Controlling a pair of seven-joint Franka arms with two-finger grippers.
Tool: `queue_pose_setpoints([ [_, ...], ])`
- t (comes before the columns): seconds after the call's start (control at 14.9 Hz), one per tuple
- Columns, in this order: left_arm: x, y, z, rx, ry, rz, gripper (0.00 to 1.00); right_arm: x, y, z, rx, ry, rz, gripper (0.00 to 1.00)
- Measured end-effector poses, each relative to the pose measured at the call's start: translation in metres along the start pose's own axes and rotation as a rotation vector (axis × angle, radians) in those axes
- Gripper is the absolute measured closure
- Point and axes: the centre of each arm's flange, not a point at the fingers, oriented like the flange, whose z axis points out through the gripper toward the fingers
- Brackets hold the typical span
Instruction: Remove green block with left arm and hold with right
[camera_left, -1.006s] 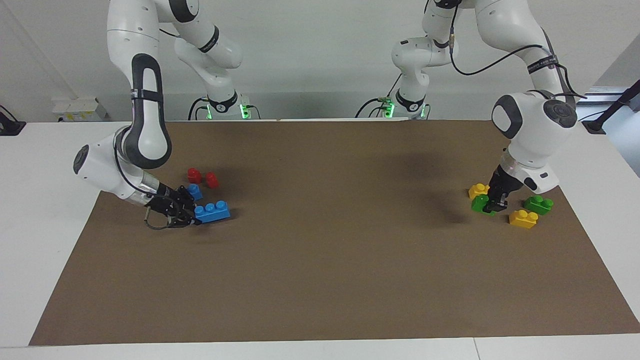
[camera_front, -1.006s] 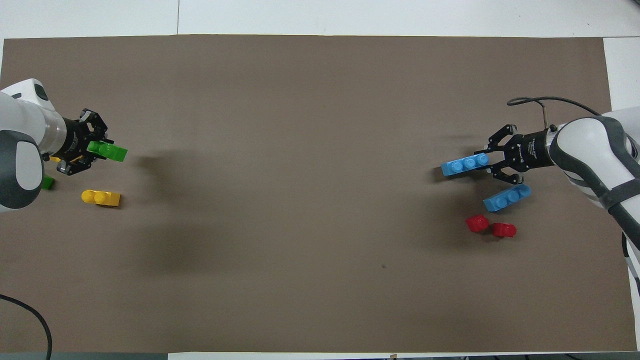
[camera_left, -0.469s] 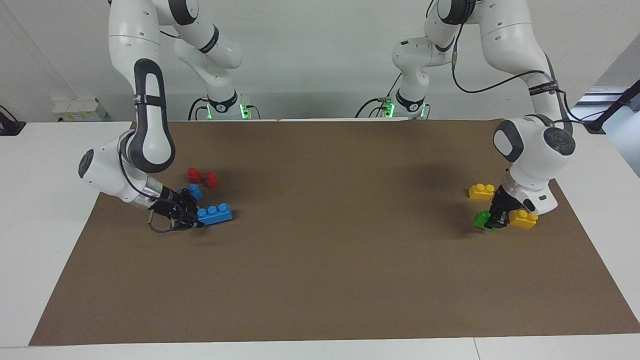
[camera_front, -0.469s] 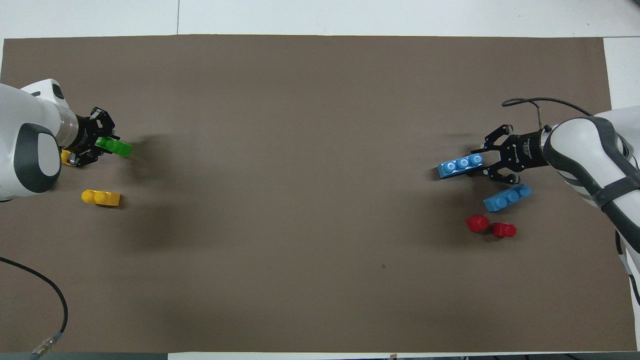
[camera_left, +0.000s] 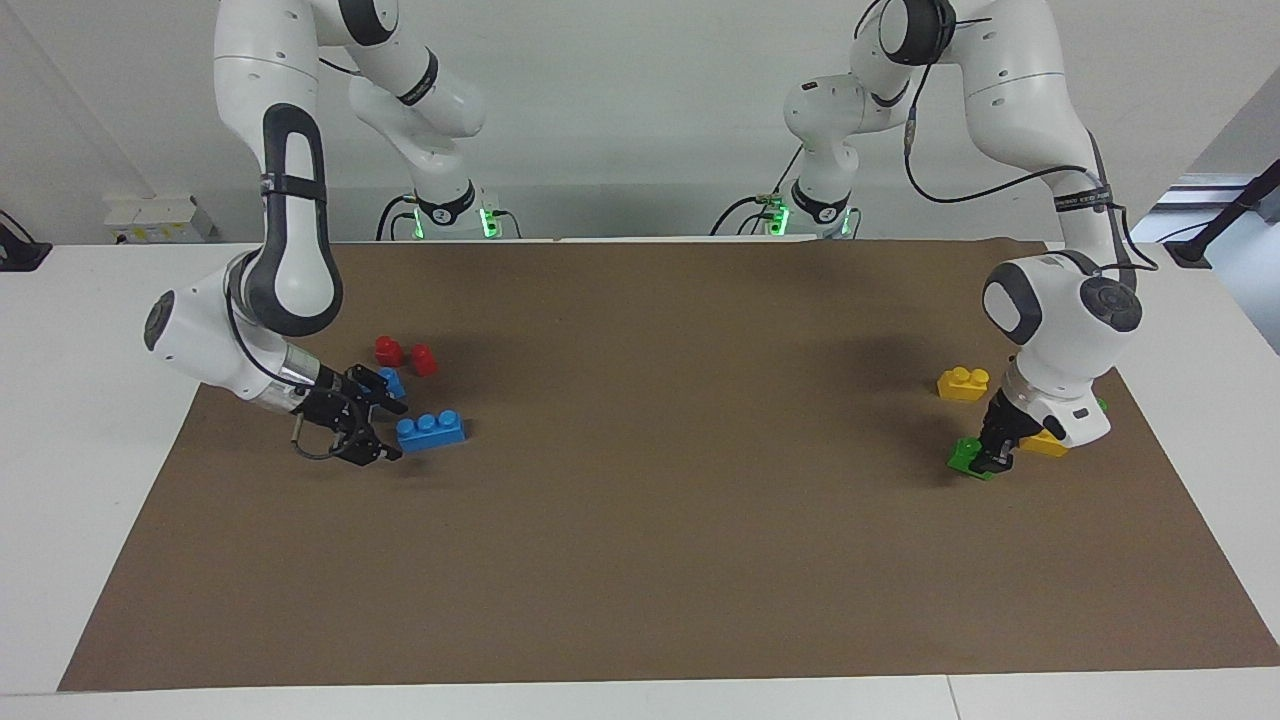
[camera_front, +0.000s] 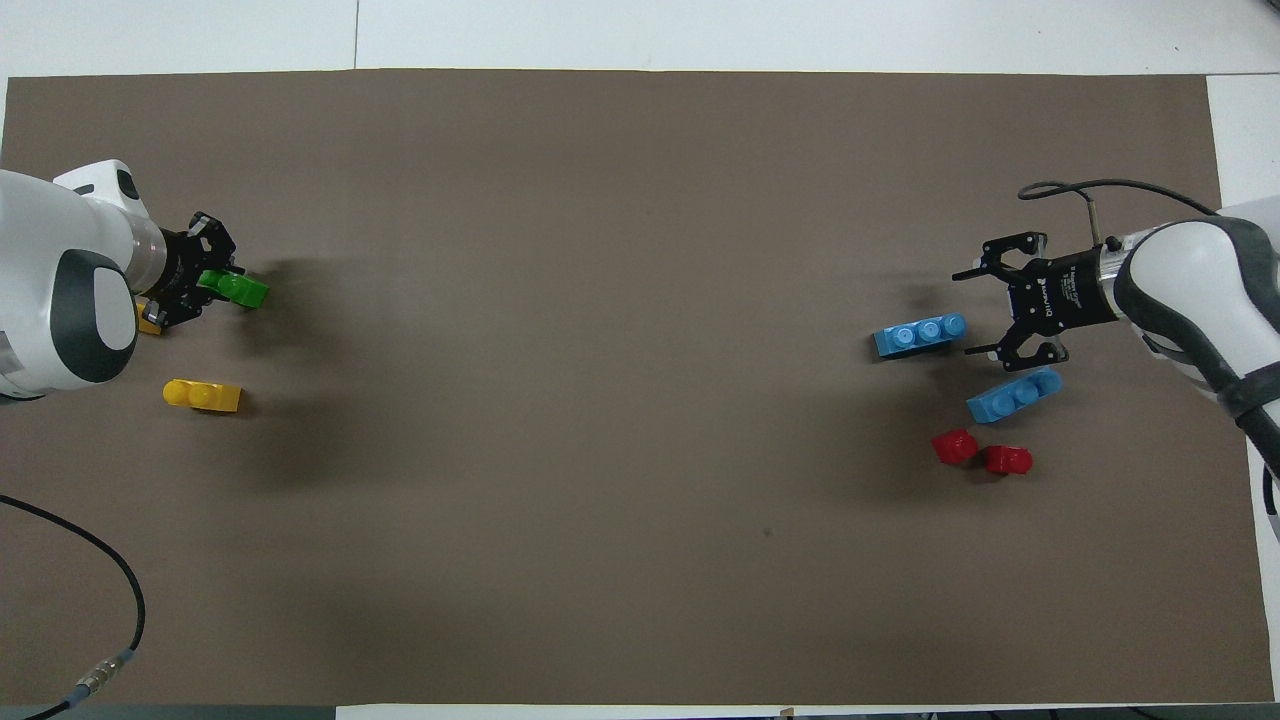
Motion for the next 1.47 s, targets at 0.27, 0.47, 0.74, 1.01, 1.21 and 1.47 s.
queue_pose_setpoints([
  [0.27, -0.001, 0.002, 0.000, -0.007, 0.003, 0.034, 0.30, -0.061, 0.006, -0.069, -0.140, 0.151, -0.298, 0.00],
  [0.47, 0.000, 0.006, -0.005, -0.017, 0.011, 0.066, 0.00, -0.107, 0.016, -0.120, -0.196, 0.198, -0.557, 0.00],
  [0.74, 0.002, 0.013, -0.015, -0.036, 0.024, 0.086, 0.00, -0.166, 0.033, -0.187, -0.293, 0.325, -0.861, 0.00],
  [1.01, 0.004, 0.015, -0.019, -0.034, 0.022, 0.104, 0.00, -0.194, 0.038, -0.224, -0.369, 0.406, -1.166, 0.00],
  [1.21, 0.005, 0.018, -0.043, -0.008, 0.001, 0.207, 0.00, -0.190, 0.037, -0.226, -0.398, 0.406, -1.240, 0.00],
  [1.47, -0.006, 0.006, -0.111, 0.032, -0.042, 0.430, 0.00, -0.189, 0.038, -0.225, -0.409, 0.393, -1.243, 0.00],
])
